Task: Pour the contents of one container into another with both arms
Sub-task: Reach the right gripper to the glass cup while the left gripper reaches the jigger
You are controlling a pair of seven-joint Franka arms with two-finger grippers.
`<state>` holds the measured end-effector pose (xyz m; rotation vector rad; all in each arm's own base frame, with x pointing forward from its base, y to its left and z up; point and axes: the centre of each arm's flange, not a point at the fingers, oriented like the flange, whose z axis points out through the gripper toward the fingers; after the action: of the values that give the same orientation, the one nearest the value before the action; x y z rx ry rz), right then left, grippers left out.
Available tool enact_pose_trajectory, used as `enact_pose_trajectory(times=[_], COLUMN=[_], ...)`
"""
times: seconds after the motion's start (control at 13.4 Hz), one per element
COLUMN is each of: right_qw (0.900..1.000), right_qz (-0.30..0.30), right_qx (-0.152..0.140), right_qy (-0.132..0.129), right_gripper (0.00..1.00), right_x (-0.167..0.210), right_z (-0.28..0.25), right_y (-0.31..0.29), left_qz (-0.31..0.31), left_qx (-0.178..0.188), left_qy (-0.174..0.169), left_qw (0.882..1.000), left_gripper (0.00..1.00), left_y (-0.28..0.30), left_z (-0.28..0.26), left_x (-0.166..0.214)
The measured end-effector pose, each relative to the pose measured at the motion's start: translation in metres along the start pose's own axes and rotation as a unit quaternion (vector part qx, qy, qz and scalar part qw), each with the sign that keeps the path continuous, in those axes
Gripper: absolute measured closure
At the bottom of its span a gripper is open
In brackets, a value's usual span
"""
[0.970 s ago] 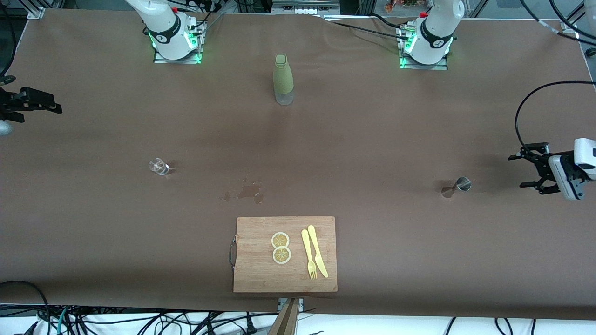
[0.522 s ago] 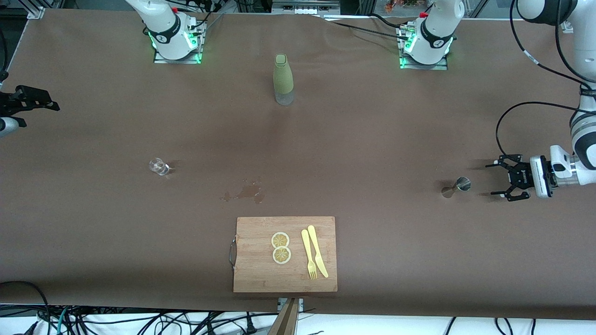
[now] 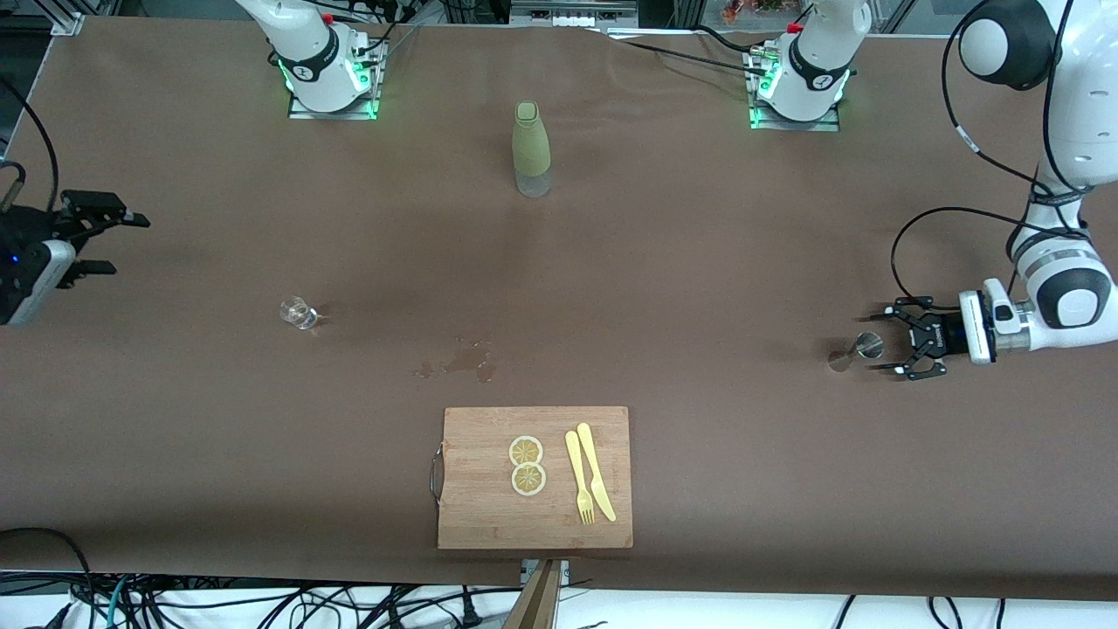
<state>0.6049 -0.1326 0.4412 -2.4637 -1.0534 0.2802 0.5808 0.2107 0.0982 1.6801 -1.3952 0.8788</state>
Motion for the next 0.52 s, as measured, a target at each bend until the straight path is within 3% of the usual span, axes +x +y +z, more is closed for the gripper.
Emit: enact_pose_trajectory(times=[0.15, 0.52], right_qw=[0.998, 0.985], right_qz=[-0.044, -0.116], right_qx=[0.038, 0.083], right_qy=[0.031, 0.102], right_gripper=[0.0, 0.0], right_x=[-0.011, -0.01], right_z=[0.035, 0.104], right_y=[0.041, 0.097], left_qz=[0.005, 0.033], left_qx=[0.007, 0.016], left_qy=[0.019, 0.033], left_qw=[1.0, 0.999], left_gripper=[0.0, 0.05], left_y=[-0.005, -0.016], left_z=[0.009, 0.018], left_x=[0.004, 0.019])
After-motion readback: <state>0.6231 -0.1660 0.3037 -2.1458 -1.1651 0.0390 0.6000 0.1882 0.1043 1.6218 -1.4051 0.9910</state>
